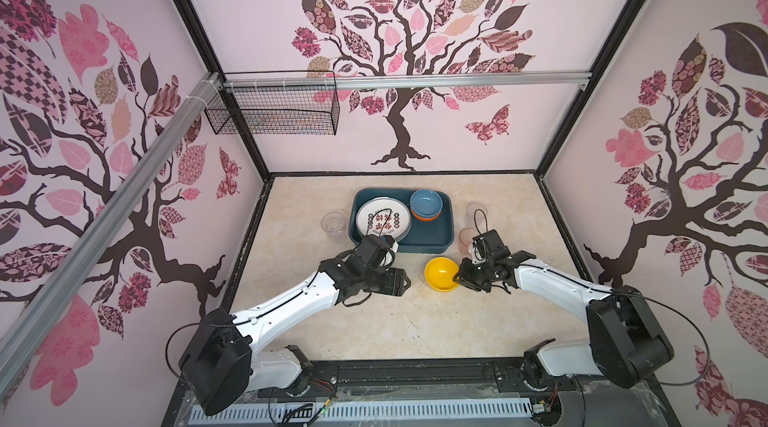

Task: Place the mixed dishes into the plastic bin
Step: 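Grip the yellow bowl rim with the right gripper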

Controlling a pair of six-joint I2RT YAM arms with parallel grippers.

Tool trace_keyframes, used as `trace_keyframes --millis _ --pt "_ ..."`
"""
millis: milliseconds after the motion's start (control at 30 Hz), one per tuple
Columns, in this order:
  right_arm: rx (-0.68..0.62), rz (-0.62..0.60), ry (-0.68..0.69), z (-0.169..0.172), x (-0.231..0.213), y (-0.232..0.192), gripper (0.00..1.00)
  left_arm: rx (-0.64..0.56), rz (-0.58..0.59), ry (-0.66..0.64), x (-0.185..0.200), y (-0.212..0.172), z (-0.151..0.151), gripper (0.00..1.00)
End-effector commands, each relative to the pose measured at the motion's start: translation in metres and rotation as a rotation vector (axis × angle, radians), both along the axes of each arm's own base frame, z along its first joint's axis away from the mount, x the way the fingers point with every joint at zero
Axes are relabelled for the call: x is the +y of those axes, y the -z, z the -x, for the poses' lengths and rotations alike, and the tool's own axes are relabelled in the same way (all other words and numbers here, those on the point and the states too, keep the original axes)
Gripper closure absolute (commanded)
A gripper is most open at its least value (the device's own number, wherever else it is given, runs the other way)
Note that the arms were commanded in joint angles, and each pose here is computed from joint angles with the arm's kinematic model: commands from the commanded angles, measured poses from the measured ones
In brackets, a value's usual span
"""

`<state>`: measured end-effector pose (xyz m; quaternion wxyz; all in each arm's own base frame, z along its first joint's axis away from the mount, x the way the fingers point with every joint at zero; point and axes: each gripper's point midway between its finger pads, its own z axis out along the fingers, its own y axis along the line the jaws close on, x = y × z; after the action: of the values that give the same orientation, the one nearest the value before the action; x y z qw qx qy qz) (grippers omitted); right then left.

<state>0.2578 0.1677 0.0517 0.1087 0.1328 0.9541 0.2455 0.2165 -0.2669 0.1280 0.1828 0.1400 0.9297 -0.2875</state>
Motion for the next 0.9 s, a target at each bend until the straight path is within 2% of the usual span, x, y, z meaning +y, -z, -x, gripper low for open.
trace_keyframes --millis 0,333,567,867 --pt "-0.003 0.057 -0.017 -0.001 0.000 0.003 0.79 -0.007 -0.005 -0.010 0.003 0.004 0.001 0.34" --pt "-0.019 0.139 -0.061 0.005 -0.008 -0.001 0.89 -0.032 -0.001 -0.039 0.009 -0.004 0.000 0.34" --pt "-0.031 0.187 -0.126 0.009 -0.014 -0.017 0.91 -0.071 0.019 -0.123 0.020 -0.016 -0.008 0.34" --pt "-0.069 0.209 -0.176 0.000 -0.012 -0.045 0.91 -0.056 0.088 -0.233 0.044 -0.024 -0.020 0.33"
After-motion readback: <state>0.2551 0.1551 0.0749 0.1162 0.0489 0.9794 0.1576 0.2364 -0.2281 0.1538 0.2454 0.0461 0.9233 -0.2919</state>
